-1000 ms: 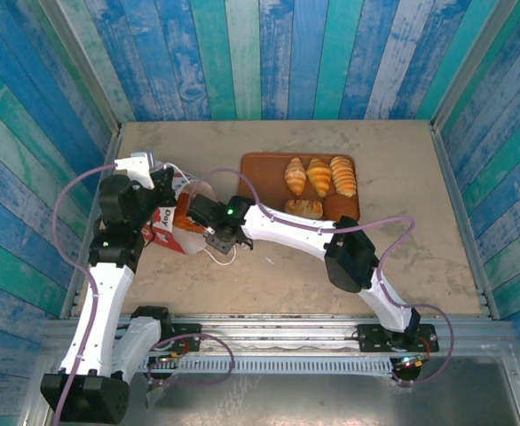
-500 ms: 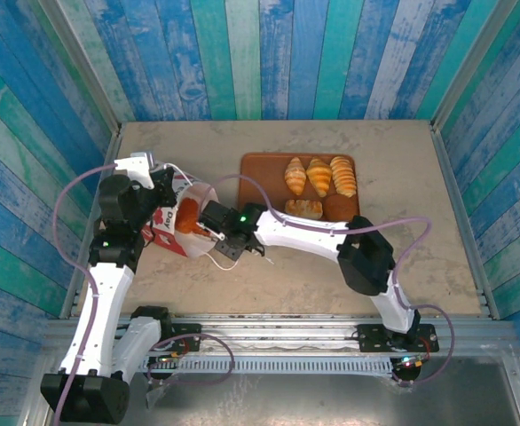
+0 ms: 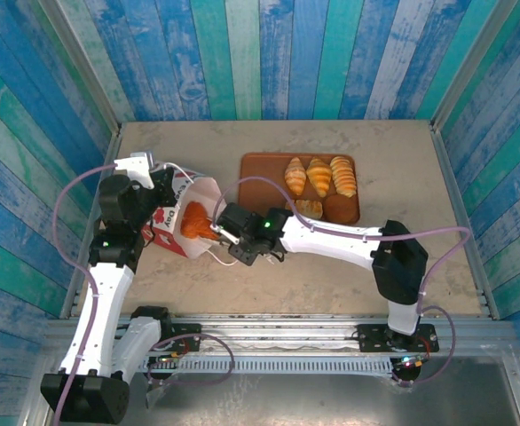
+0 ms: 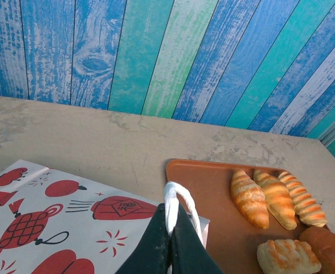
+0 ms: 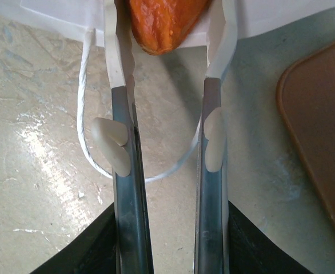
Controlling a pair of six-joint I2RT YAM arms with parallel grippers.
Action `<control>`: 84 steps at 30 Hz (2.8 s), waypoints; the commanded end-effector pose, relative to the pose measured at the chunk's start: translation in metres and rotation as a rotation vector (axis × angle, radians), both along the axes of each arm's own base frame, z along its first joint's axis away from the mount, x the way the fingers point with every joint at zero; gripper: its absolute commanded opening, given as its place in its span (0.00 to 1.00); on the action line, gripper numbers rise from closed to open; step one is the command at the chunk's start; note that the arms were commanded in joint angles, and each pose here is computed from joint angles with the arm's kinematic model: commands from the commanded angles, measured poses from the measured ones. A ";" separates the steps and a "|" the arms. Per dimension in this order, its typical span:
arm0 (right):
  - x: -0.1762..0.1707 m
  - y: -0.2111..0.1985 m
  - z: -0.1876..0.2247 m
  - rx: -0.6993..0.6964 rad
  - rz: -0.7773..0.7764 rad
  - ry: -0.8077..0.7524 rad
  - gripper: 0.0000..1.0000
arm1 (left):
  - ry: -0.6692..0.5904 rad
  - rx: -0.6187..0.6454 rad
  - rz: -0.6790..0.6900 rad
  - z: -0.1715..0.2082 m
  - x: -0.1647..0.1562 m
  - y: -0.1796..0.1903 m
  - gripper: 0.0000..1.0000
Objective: Take the fake bread out of the paper bag
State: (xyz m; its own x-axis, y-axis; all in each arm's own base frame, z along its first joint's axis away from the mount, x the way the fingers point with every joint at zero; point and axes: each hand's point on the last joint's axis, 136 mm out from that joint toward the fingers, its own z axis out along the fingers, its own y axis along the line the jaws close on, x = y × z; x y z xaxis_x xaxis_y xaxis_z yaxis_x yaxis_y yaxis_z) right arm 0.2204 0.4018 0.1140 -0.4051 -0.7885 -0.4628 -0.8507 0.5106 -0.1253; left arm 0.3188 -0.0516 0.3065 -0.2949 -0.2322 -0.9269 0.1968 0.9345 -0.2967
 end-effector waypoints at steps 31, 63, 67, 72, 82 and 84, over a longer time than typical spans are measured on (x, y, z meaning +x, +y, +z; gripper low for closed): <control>-0.023 -0.115 0.087 0.152 -0.082 -0.231 0.40 | -0.040 0.030 0.047 0.010 0.005 0.009 0.00; 0.053 -0.144 0.021 -0.104 -0.147 -0.073 0.42 | -0.039 0.013 -0.013 0.015 0.002 -0.001 0.00; 0.056 -0.144 0.014 -0.121 -0.139 -0.052 0.42 | -0.039 0.014 -0.005 0.014 0.002 0.000 0.00; 0.058 -0.145 0.006 -0.142 -0.137 -0.033 0.42 | -0.037 0.005 0.001 0.015 0.002 0.001 0.00; 0.067 -0.145 -0.002 -0.170 -0.134 -0.023 0.46 | -0.036 0.006 0.009 0.014 0.002 0.002 0.01; 0.071 -0.146 0.001 -0.177 -0.148 -0.034 0.47 | -0.035 0.012 0.013 0.015 0.001 0.003 0.00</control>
